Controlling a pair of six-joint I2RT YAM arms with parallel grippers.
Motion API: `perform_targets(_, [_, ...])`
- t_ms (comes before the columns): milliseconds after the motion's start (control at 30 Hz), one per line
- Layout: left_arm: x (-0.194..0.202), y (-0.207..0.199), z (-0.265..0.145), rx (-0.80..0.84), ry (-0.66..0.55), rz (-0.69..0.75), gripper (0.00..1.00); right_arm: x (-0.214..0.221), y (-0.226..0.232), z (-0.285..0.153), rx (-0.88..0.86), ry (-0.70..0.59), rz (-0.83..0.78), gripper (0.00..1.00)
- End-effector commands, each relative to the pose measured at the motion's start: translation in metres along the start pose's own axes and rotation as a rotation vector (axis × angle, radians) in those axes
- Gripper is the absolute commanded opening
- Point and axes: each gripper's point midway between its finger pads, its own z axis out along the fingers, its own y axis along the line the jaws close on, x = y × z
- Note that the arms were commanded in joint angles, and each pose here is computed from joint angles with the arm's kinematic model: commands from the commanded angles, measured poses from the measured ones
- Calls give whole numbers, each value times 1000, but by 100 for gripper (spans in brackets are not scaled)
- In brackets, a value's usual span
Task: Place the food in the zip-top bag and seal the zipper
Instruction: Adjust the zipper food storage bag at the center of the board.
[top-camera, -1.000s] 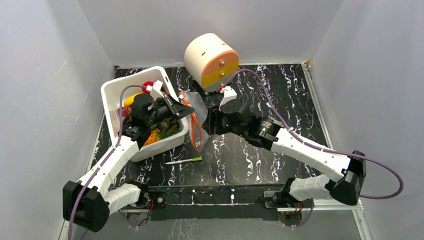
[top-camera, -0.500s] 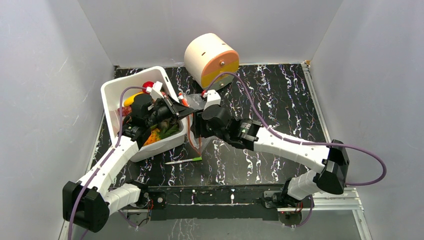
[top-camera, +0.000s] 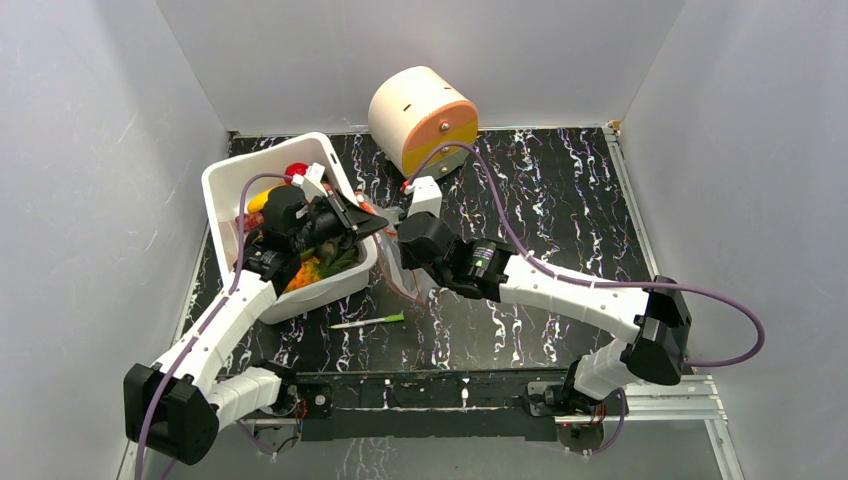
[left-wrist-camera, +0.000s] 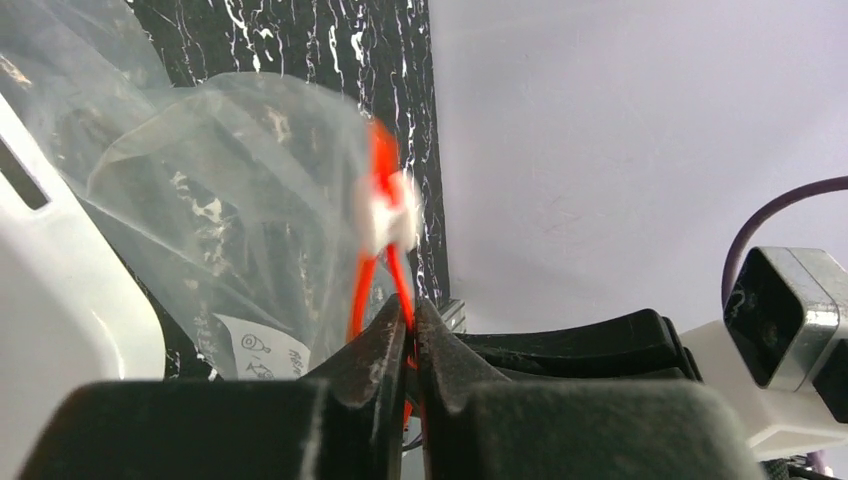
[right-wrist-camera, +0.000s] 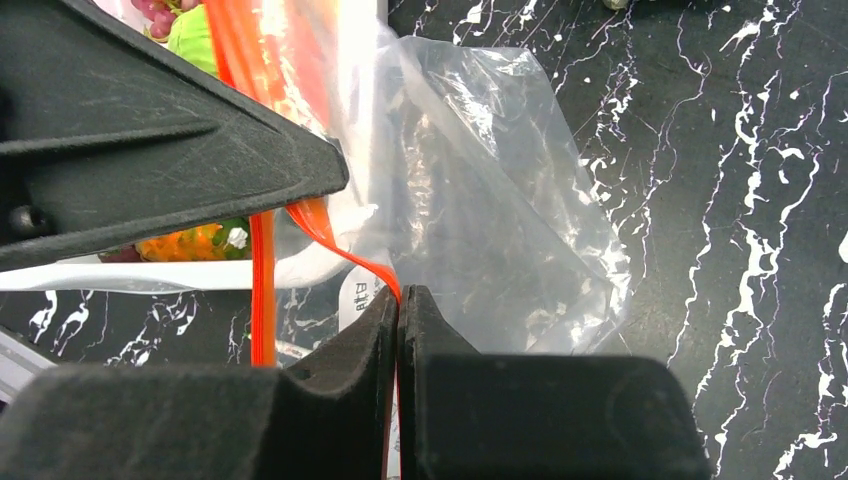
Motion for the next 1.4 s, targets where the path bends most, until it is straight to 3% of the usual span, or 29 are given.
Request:
perform_targets(0, [-5, -24, -12, 24, -4, 73, 16, -37, 0, -15, -17, -140, 63, 0])
perform_targets(167, [-3, -28, -21, 10, 6, 149, 50, -42, -6, -23, -9, -170, 103, 0])
perform_targets(367, [1, -22, -25, 15, -5, 179, 66, -49, -8, -28, -1, -186, 128, 0])
perform_targets(733, [9, -17, -23, -23, 95, 228, 72, -42, -23, -25, 74, -192, 145, 0])
perform_targets(1100, [6, -6, -10, -17, 86, 242, 72, -45, -16, -32, 5, -209, 172, 0])
perform_targets(1233, [5, 2, -1, -35, 102, 236, 68, -43, -12, -31, -13, -204, 173, 0])
perform_targets(1367, [3, 15, 4, -89, 103, 238, 57, -42, -11, -30, -16, -199, 179, 0])
